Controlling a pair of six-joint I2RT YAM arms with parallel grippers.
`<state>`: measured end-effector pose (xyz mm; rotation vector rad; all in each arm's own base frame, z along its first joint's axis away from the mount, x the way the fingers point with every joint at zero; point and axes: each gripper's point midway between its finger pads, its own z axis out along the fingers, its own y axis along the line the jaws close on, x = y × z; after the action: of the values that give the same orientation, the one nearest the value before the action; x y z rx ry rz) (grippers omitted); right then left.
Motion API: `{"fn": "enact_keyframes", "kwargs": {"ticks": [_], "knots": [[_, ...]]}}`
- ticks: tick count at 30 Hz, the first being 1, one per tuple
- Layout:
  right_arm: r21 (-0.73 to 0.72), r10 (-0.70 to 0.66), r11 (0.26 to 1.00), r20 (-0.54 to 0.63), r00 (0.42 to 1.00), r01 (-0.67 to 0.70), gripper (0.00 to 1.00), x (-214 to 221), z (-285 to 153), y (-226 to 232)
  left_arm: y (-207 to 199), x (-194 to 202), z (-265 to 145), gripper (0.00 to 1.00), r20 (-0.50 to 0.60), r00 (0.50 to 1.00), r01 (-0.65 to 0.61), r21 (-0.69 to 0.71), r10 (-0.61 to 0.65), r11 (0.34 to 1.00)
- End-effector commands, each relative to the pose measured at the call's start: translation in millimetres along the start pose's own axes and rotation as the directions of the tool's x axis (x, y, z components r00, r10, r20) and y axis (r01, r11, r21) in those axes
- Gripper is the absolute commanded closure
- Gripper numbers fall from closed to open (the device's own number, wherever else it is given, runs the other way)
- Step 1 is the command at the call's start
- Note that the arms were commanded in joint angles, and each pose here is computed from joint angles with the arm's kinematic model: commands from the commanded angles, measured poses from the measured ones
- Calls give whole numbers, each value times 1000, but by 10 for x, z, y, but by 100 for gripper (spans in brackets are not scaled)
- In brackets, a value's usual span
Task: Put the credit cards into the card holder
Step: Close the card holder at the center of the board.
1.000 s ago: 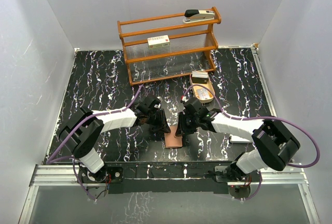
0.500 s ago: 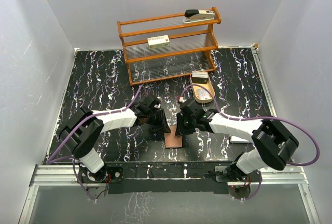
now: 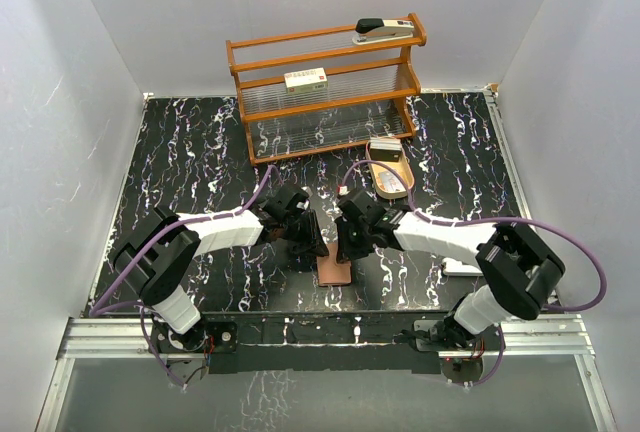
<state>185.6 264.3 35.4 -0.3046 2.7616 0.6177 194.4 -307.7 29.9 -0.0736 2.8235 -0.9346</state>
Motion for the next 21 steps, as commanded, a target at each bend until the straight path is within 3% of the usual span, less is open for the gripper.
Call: {"fn": "enact_keyframes", "kwargs": {"ticks": [1, 7, 12, 16, 21], "knots": [[140, -56, 988, -103, 993, 70, 94, 406, 166, -296, 141, 143, 28, 81, -34, 999, 7, -39, -9, 999], [154, -77, 984, -81, 994, 88, 94, 437, 158, -242, 152, 127, 17, 81, -27, 1000, 6, -51, -8, 999], [184, -109, 978, 56, 992, 97, 89, -30, -10, -132, 55, -25, -149, 76, 53, 999, -7, -56, 9, 998], [202, -137, 975, 192, 972, 97, 78, -534, -330, -20, -85, -277, -482, 62, 173, 982, -57, -93, 72, 994], [165, -129, 984, 385, 914, 69, 57, -961, -915, 171, -247, -501, -1031, 51, 318, 938, -107, -124, 141, 987]]}}
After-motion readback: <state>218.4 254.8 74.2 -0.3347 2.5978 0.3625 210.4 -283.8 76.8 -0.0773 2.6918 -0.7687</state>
